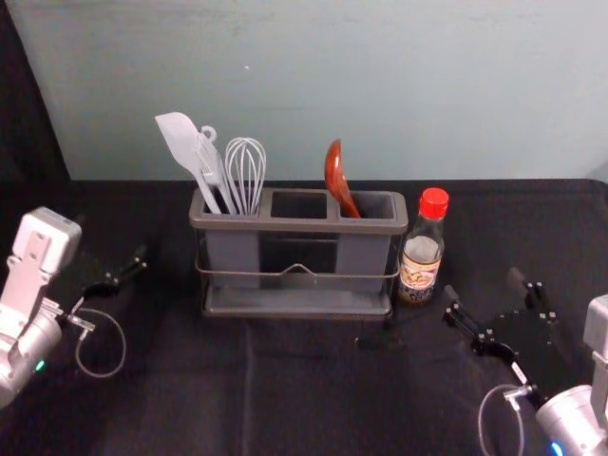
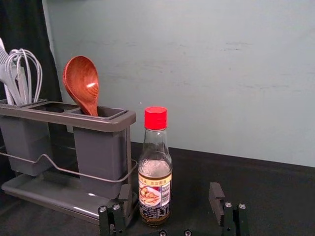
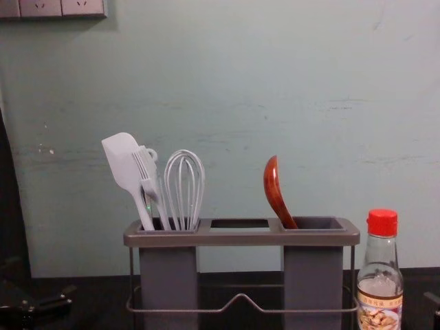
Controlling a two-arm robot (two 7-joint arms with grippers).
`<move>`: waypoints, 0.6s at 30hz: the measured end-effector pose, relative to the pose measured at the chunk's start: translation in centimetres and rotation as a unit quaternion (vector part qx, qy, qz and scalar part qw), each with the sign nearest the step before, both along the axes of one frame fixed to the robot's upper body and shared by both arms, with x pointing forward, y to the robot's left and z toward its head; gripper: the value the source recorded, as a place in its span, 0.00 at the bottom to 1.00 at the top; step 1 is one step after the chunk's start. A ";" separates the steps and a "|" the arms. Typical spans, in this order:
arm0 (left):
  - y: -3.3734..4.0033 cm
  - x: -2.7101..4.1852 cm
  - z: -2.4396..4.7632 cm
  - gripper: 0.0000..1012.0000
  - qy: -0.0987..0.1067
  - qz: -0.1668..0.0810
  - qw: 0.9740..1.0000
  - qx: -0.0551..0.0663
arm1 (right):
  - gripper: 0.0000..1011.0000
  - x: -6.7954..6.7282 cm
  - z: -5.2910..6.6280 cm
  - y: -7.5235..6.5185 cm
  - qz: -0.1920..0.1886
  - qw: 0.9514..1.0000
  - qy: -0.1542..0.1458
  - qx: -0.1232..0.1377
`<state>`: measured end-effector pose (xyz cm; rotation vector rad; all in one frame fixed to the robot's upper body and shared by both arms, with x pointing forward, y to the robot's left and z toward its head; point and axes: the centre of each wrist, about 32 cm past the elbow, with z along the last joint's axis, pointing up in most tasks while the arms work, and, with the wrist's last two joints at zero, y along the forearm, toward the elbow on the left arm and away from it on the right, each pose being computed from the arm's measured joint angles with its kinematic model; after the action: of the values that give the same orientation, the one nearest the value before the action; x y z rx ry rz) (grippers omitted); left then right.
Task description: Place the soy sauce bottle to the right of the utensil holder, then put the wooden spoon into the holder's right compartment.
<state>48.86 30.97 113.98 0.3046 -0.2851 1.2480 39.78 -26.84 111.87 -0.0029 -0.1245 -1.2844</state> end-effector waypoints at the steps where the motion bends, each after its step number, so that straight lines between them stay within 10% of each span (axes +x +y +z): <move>1: 0.00 0.00 0.00 1.00 0.000 0.000 1.000 0.000 | 0.99 0.0 0.0 0.0 0.000 1.000 0.000 0.000; 18: 0.00 0.00 0.00 1.00 0.000 0.000 1.000 0.000 | 0.99 0.0 0.1 0.0 -0.002 1.000 0.001 0.000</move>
<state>48.86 30.97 113.98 0.3045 -0.2851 1.2480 39.74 -26.85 111.94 -0.0035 -0.1230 -1.2890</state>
